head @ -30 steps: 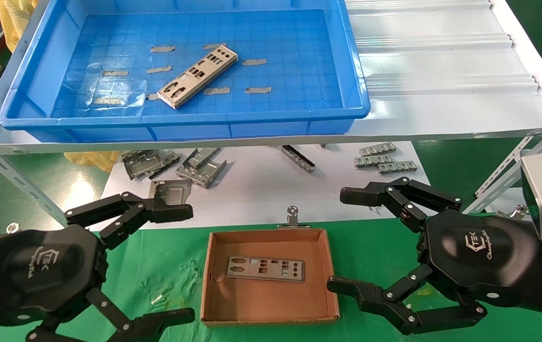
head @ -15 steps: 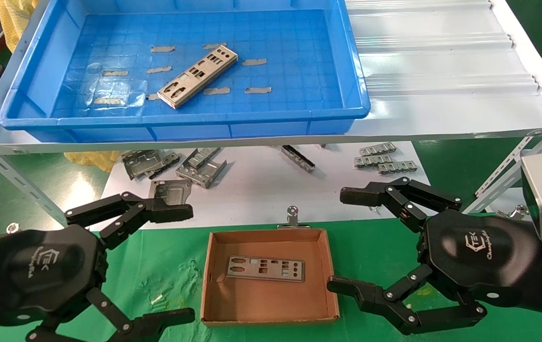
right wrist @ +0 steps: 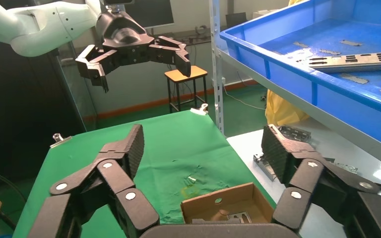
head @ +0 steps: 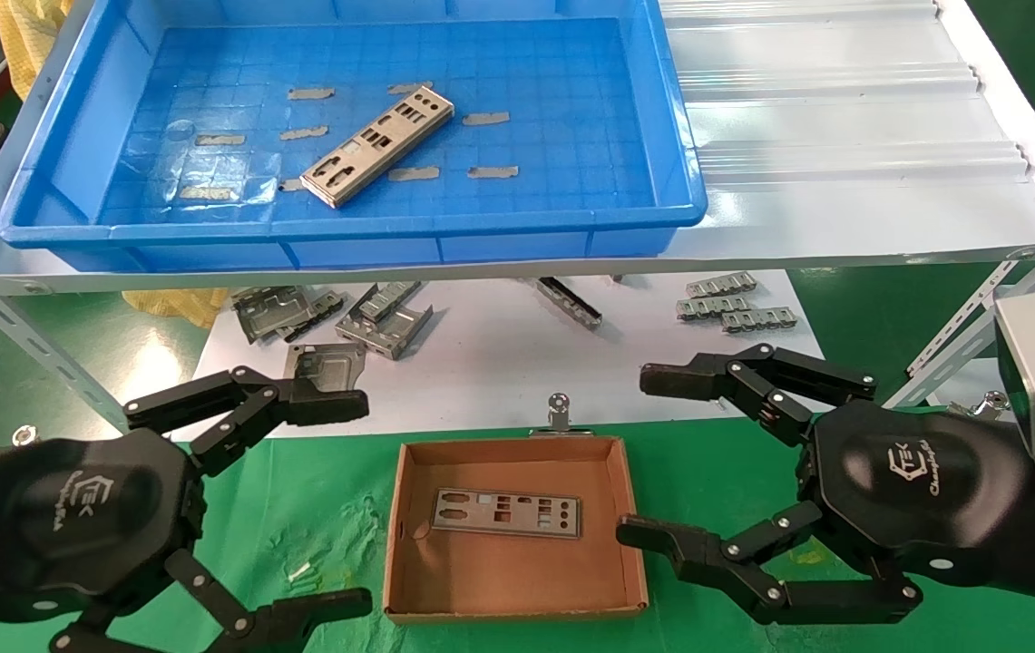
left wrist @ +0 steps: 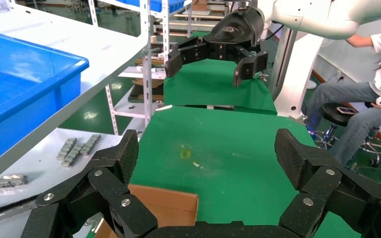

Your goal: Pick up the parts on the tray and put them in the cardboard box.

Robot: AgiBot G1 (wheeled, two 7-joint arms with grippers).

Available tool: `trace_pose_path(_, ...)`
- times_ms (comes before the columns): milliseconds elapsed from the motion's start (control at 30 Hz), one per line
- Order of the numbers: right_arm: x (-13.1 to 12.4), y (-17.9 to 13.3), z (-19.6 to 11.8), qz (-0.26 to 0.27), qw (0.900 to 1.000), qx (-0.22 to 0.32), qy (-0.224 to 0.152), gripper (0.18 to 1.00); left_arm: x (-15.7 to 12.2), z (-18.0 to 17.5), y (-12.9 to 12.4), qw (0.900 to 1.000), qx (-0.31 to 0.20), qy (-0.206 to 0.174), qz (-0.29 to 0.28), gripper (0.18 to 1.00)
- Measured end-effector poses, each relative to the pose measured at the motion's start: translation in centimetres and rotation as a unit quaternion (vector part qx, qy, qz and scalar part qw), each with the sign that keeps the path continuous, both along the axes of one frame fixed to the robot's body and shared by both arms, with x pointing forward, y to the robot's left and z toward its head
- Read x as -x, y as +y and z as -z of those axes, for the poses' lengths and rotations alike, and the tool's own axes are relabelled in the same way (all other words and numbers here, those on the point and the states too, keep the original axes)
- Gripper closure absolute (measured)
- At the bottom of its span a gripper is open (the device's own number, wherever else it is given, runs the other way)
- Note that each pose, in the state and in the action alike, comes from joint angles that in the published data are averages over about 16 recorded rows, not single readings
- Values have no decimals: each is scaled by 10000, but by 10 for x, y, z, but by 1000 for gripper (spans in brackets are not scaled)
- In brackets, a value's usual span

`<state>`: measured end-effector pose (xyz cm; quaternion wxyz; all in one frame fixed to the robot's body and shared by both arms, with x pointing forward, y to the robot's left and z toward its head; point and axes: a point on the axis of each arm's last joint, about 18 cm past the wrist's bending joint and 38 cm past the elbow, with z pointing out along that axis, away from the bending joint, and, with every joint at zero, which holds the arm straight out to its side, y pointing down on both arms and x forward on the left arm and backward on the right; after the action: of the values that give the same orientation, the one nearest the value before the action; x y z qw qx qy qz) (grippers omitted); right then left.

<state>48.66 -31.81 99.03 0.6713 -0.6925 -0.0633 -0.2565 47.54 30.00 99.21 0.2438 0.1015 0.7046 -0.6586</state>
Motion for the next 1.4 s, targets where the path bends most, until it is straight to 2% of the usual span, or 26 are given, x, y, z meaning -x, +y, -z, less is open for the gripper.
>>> trace_pose_path(233,0,0,0,0,10000,0,0,352,0,0,0,10000,0,0,0,184)
trace_pose_path(700,0,0,0,0,10000,0,0,678,0,0,0,10000,-1,-8,-4,184)
trace_pose_path(900,0,0,0,0,10000,0,0,805,-7,-9,0,9998,-21,-162,-124,184)
trace_pose_path(1100,0,0,0,0,10000,0,0,897,-33,-33,-1,9979,-21,-441,-476,184)
trace_pose_path(1267,0,0,0,0,10000,0,0,946,-69,-66,-2,9938,14,-664,-894,184)
trace_pose_path(1400,0,0,0,0,10000,0,0,972,-101,-93,-5,9899,14,-706,-1231,184)
